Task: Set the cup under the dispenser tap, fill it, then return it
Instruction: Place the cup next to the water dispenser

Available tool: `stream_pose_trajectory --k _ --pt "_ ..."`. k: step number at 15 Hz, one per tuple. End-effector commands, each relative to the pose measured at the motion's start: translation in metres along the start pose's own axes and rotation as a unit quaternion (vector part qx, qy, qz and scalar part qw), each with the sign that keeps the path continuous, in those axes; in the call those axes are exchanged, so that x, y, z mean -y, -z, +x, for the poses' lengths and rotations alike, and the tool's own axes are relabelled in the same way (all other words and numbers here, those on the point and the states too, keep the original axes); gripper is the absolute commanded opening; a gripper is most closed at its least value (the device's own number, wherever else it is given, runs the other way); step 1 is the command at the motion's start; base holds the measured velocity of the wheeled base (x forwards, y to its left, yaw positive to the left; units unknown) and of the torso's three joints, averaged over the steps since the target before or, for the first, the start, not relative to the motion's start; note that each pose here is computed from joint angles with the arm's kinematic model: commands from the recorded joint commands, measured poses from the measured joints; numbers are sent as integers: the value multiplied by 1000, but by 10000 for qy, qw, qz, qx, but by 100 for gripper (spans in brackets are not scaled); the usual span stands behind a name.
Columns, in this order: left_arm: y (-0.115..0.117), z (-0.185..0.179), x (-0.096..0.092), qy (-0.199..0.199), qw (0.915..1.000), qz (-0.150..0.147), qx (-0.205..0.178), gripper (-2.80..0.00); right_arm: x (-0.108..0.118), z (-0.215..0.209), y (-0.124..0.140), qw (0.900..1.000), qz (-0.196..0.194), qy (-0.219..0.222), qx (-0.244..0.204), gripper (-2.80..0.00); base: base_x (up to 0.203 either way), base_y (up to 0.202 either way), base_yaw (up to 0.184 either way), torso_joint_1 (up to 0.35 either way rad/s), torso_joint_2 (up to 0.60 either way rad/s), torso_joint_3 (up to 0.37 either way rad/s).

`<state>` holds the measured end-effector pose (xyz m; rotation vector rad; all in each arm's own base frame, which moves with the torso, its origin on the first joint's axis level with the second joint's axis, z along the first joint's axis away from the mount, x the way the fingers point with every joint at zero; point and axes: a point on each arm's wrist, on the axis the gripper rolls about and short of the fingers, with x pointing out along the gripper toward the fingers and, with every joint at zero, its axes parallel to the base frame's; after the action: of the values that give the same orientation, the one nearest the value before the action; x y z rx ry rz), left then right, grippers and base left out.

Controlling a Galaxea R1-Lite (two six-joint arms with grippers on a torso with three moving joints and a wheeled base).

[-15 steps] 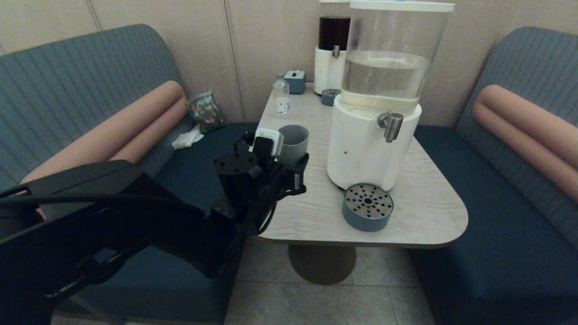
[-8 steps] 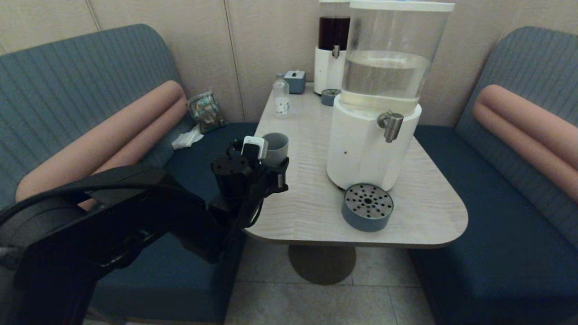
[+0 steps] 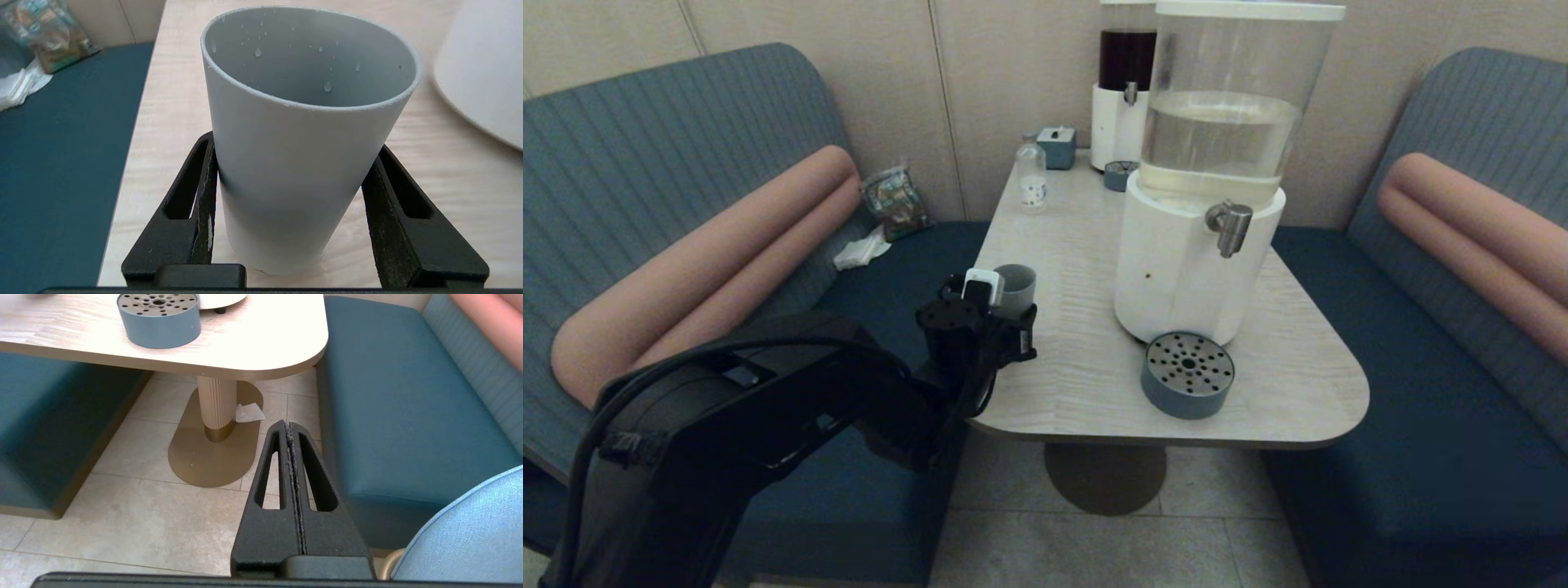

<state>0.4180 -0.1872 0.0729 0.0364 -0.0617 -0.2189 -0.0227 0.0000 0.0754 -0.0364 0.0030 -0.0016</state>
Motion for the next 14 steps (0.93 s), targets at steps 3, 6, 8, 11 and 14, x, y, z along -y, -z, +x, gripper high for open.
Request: stream_pose_trajectory --k 3,6,8,11,14 --pt "8 2 1 -7 10000 -30 -51 -280 0 0 0 10000 -2 -1 -8 -280 0 0 0 0 0 0" --pt "8 2 1 -3 10000 -40 -61 0 0 0 0 10000 -2 -1 -8 -280 0 0 0 0 0 0" --pt "4 1 1 1 10000 -61 0 0 0 0 0 10000 -2 -1 -8 -280 0 0 0 0 0 0" --pt "0 -1 0 15 9999 -126 52 0 0 0 0 10000 -2 -1 -8 -280 0 0 0 0 0 0" --pt "-10 -3 0 -9 9997 -153 186 0 0 0 0 10000 -2 6 -8 -280 0 0 0 0 0 0"
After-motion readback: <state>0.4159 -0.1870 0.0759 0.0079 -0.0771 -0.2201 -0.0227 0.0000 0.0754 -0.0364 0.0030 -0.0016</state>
